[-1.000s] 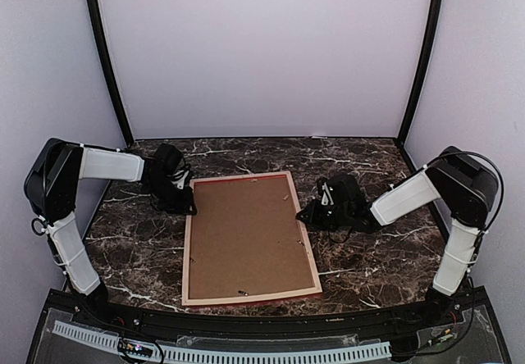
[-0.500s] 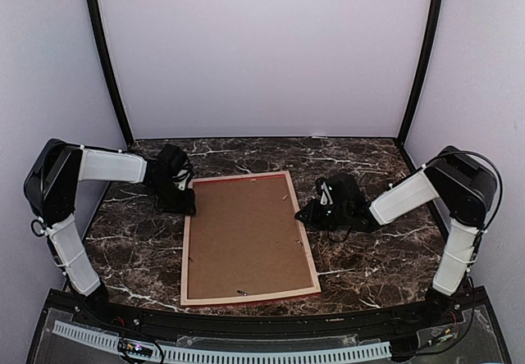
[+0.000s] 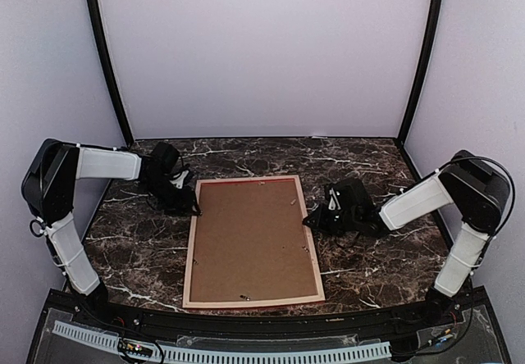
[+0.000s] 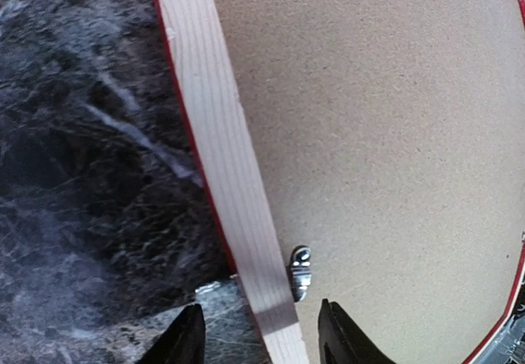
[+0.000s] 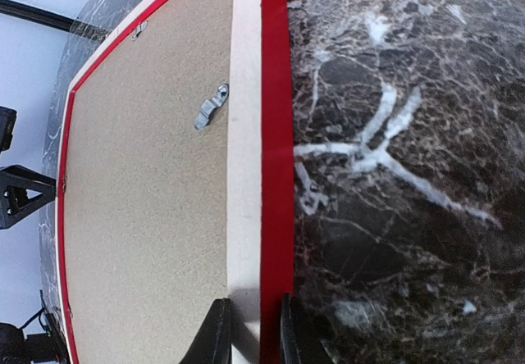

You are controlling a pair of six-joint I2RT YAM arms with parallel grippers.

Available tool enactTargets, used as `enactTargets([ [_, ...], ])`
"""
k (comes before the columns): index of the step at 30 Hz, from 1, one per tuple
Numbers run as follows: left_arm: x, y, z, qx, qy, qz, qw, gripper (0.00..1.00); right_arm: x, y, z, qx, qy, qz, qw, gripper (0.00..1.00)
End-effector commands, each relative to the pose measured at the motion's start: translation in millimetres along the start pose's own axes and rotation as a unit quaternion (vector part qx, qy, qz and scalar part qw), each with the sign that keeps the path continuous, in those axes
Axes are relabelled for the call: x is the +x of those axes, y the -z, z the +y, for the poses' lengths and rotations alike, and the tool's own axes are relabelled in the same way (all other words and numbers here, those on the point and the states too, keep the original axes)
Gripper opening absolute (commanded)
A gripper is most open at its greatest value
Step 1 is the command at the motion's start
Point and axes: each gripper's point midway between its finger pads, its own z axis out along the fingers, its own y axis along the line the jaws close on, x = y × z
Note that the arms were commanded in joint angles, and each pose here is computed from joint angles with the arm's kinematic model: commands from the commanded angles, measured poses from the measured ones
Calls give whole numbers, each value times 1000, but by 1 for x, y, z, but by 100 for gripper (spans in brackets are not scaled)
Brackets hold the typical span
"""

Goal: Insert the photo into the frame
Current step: Press the fastener onto the backboard.

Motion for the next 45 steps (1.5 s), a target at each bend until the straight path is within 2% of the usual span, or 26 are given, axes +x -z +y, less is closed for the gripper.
enactTargets([
  [1, -6, 0, -31, 83, -2, 15, 996, 48, 60, 13, -54, 96, -40, 87, 991, 2],
  [7, -26, -4, -56, 108, -30, 26, 993, 46, 59, 25, -46, 90, -53, 73, 992, 2],
  [12, -29, -11, -47, 35, -65, 51, 996, 43, 57, 26, -46, 91, -64, 67, 992, 2],
  [16, -26, -11, -41, 10, -72, 66, 995, 34, 59, 22, -45, 92, -65, 76, 991, 2],
  [22, -23, -14, -38, -17, -91, 81, 992, 29, 60, 16, -44, 90, -62, 87, 990, 2],
  [45, -7, -28, -18, -136, -161, 101, 972, 17, 59, 11, -45, 89, -56, 88, 991, 3],
])
